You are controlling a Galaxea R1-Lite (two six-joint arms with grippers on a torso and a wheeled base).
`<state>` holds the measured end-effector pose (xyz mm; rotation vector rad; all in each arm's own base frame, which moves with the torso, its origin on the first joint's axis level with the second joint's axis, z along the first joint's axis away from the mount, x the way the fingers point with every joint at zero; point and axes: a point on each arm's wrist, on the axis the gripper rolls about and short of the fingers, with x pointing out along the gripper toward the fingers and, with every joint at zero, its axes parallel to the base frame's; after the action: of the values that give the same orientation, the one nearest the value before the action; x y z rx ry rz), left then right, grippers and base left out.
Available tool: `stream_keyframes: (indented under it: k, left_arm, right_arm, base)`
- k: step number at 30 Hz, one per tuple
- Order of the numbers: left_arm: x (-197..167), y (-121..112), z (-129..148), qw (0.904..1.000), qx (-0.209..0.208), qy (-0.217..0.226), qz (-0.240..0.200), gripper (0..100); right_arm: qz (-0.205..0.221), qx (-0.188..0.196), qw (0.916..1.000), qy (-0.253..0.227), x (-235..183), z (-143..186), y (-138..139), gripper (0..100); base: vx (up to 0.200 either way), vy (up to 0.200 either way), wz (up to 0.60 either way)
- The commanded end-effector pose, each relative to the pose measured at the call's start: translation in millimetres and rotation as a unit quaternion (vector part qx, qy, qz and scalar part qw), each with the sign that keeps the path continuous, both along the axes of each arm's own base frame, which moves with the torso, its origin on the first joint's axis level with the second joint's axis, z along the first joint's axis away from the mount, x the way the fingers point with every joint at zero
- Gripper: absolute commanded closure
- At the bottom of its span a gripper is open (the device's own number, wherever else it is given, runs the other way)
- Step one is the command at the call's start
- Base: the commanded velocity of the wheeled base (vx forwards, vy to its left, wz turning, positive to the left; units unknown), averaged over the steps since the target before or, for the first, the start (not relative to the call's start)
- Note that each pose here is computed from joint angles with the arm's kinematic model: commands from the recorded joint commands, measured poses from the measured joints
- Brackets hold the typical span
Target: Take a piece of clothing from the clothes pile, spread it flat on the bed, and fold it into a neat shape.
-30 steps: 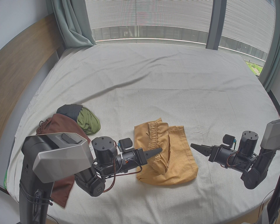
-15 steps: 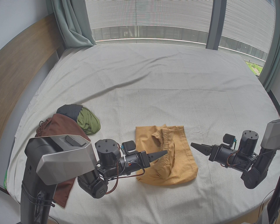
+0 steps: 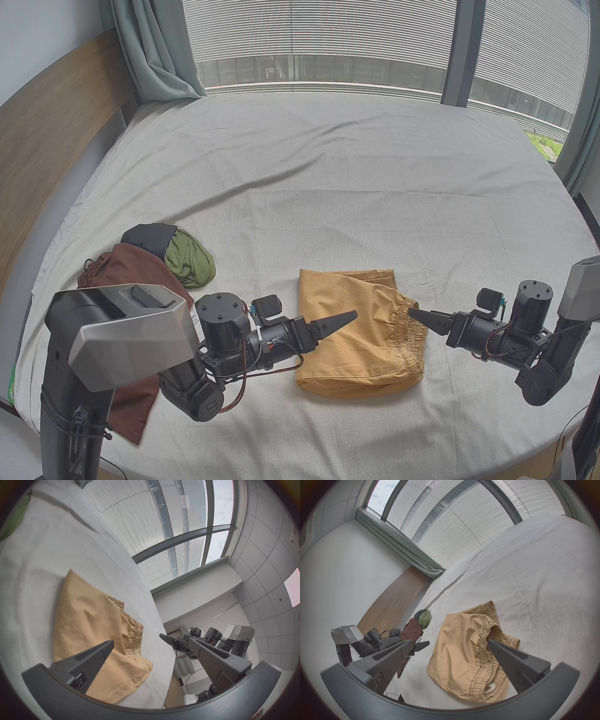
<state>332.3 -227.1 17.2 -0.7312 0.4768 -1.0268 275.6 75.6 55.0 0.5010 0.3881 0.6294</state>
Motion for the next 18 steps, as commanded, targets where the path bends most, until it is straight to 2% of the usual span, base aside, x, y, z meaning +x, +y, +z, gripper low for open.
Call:
stream_keyframes:
  k: [1,7,15,18]
  left_arm:
    - [-0.7,17.1,10.3,0.9996,0.011,-0.018,0.018,0]
    - [-1.9,49.9,17.1,0.9969,0.041,-0.043,0.052,0]
    - [-10.3,84.8,15.6,0.9926,0.075,-0.04,0.087,0]
    - [-13.4,97.4,18.7,0.9893,0.092,-0.055,0.099,0]
  right_arm:
    - [0.006,-0.002,1.0,0.005,-1.5,-2.6,3.1,0]
    - [0.017,-0.004,0.9997,0.018,-3.1,-9.2,9.9,0]
    - [0.038,-0.015,0.9978,0.053,-9.0,-27.5,21.7,0]
    - [0.044,-0.019,0.9967,0.066,-10.7,-34.5,24.8,0]
  base:
    - [0.0,0.0,0.0]
    - [0.0,0.0,0.0]
    - [0.0,0.0,0.0]
    - [0.0,0.0,0.0]
